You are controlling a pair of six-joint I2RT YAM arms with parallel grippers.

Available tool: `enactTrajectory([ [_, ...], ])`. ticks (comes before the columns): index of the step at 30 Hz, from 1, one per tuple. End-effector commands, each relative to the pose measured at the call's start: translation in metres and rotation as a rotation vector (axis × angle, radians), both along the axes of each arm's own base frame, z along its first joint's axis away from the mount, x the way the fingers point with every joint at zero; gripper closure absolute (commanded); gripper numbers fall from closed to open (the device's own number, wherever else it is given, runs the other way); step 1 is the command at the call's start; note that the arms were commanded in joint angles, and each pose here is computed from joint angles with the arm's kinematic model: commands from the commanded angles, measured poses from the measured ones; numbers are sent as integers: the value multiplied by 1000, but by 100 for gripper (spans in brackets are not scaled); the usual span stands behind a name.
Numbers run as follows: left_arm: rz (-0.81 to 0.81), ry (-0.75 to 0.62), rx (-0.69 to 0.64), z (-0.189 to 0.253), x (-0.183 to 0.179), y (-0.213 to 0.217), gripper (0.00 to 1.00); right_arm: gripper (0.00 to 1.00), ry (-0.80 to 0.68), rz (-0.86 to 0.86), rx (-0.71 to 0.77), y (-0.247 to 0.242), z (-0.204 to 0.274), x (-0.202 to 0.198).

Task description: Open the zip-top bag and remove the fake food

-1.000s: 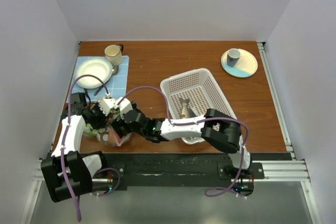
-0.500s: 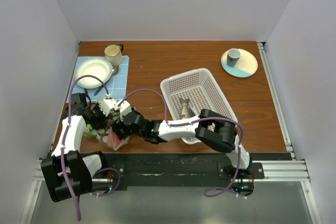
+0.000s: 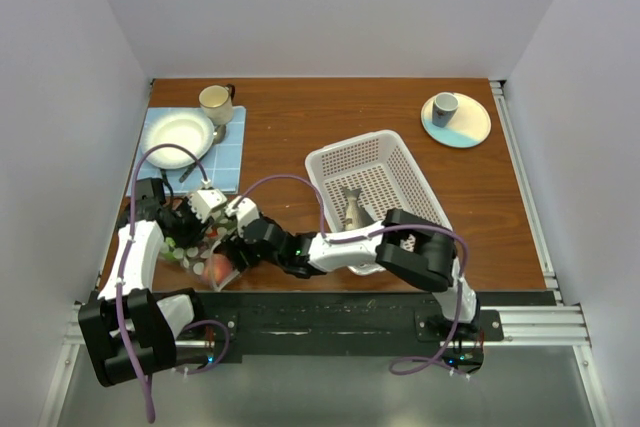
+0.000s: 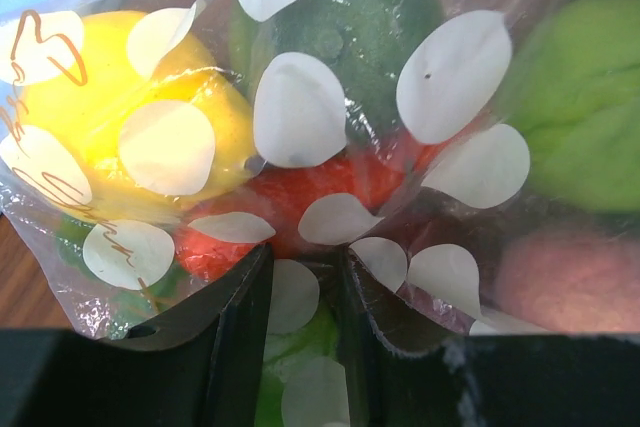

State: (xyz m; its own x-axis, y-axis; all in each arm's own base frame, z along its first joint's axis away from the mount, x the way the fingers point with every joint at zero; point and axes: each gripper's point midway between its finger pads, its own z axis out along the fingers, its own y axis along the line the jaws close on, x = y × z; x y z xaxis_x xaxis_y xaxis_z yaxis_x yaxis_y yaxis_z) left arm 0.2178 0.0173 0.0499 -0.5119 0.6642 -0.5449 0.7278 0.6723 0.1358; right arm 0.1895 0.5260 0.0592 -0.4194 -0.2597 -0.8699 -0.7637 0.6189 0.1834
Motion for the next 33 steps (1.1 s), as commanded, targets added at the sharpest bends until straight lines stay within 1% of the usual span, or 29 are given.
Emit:
enactTrajectory([
  [1, -13, -23, 10, 3, 2, 2, 62, 39, -29, 30, 44, -25, 57, -12],
  [2, -14, -25, 9, 3, 3, 2, 62, 39, -45, 32, 72, -32, 80, -13],
  [4, -14, -21, 4, 2, 2, 1, 62, 40, -36, 37, 49, -52, 85, -20],
  [5, -15, -20, 1, 2, 3, 1, 62, 40, -47, 30, 85, -61, 107, -22],
  [6, -13, -21, -1, 2, 3, 0, 63, 40, -41, 22, 45, -75, 100, -24],
  [9, -12, -18, -4, 0, 3, 0, 63, 40, -76, -45, 63, -107, 119, -20],
  [11, -13, -15, -7, 0, 2, -1, 63, 39, -113, -132, 56, -130, 128, -5],
  [13, -12, -15, -7, 0, 2, 0, 63, 39, -133, -228, 6, -162, 127, 11],
  [14, -15, -18, -7, 1, 2, -1, 63, 38, -148, -331, -32, -186, 120, 31],
  [16, -14, -25, -6, 3, 3, -1, 63, 39, -160, -429, -94, -216, 113, 48],
  [17, -13, -23, -8, 3, 2, -1, 63, 39, -163, -510, -129, -236, 105, 62],
  [18, -13, -28, -6, 4, 3, -1, 63, 40, -151, -541, -156, -247, 99, 67],
  [21, -16, -28, -5, 4, 2, -1, 63, 41, -161, -627, -177, -267, 95, 81],
  [26, -14, -28, -6, 5, 2, -1, 63, 43, -172, -667, -164, -269, 97, 93],
  [27, -13, -26, -7, 5, 2, -1, 63, 41, -164, -663, -172, -267, 95, 93],
  [28, -14, -28, -5, 5, 2, -1, 63, 35, -161, -661, -178, -266, 94, 94],
  [29, -12, -26, -9, 5, 2, -1, 63, 9, -152, -665, -184, -261, 91, 97],
  [30, -13, -28, -8, 6, 2, -1, 63, 1, -140, -663, -202, -261, 87, 96],
  [31, -16, -28, -6, 6, 2, -1, 63, 1, -133, -670, -211, -261, 84, 97],
  [33, -13, -29, -2, 5, 1, -1, 63, 1, -124, -688, -177, -258, 88, 98],
])
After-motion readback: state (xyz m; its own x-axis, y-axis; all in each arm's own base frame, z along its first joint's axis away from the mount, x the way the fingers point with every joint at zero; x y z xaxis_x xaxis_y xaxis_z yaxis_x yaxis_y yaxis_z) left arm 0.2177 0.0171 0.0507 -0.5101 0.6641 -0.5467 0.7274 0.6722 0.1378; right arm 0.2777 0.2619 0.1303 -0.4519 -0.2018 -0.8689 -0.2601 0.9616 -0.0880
